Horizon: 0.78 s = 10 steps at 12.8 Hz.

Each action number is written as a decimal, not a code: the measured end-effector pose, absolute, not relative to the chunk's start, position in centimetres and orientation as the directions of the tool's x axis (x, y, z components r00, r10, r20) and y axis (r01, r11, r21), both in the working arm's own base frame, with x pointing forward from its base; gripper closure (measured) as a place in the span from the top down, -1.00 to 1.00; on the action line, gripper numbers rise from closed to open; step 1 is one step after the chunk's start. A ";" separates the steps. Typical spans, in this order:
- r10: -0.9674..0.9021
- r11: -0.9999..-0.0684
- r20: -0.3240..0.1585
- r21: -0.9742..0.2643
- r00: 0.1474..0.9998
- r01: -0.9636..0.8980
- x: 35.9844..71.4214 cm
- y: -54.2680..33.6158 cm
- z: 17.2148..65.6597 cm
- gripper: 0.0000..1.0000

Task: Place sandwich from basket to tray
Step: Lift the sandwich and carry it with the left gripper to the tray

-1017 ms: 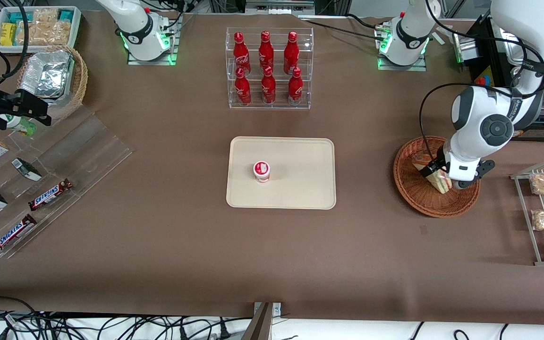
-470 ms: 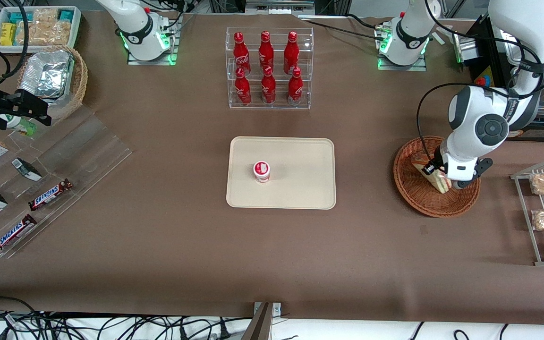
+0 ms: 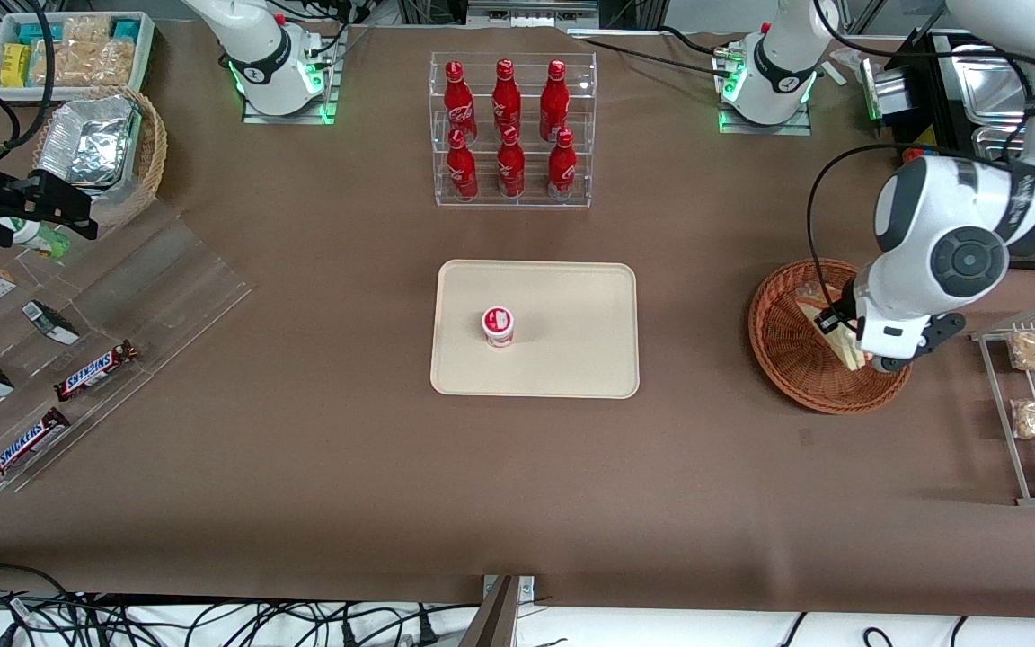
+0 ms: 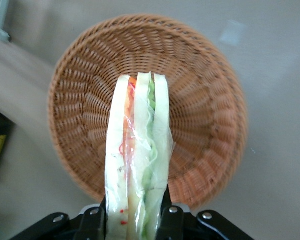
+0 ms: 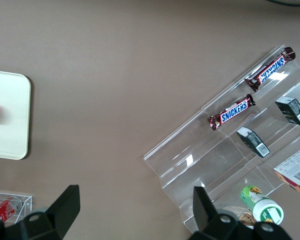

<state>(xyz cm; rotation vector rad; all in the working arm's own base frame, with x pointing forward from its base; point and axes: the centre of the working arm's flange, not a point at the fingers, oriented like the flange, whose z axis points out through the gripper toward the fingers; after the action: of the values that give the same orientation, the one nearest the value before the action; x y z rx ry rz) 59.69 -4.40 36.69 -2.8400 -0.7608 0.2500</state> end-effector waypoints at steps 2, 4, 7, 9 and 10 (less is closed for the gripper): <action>0.418 -0.899 -0.123 -0.195 0.900 0.391 60.4 -8.0 40.9 -0.26; 0.346 -0.935 -0.137 -0.127 0.928 0.330 60.2 -12.4 43.0 -0.26; 0.238 -0.971 -0.171 -0.056 0.956 0.232 58.3 -19.5 43.6 -0.27; 0.157 -0.988 -0.176 -0.021 0.972 0.156 57.0 -24.1 43.2 -0.27; 0.125 -0.992 -0.169 -0.002 0.978 0.126 56.5 -26.0 42.8 -0.27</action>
<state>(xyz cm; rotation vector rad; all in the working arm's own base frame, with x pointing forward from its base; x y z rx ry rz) 56.54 -26.03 42.82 -3.1322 -0.1988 0.2673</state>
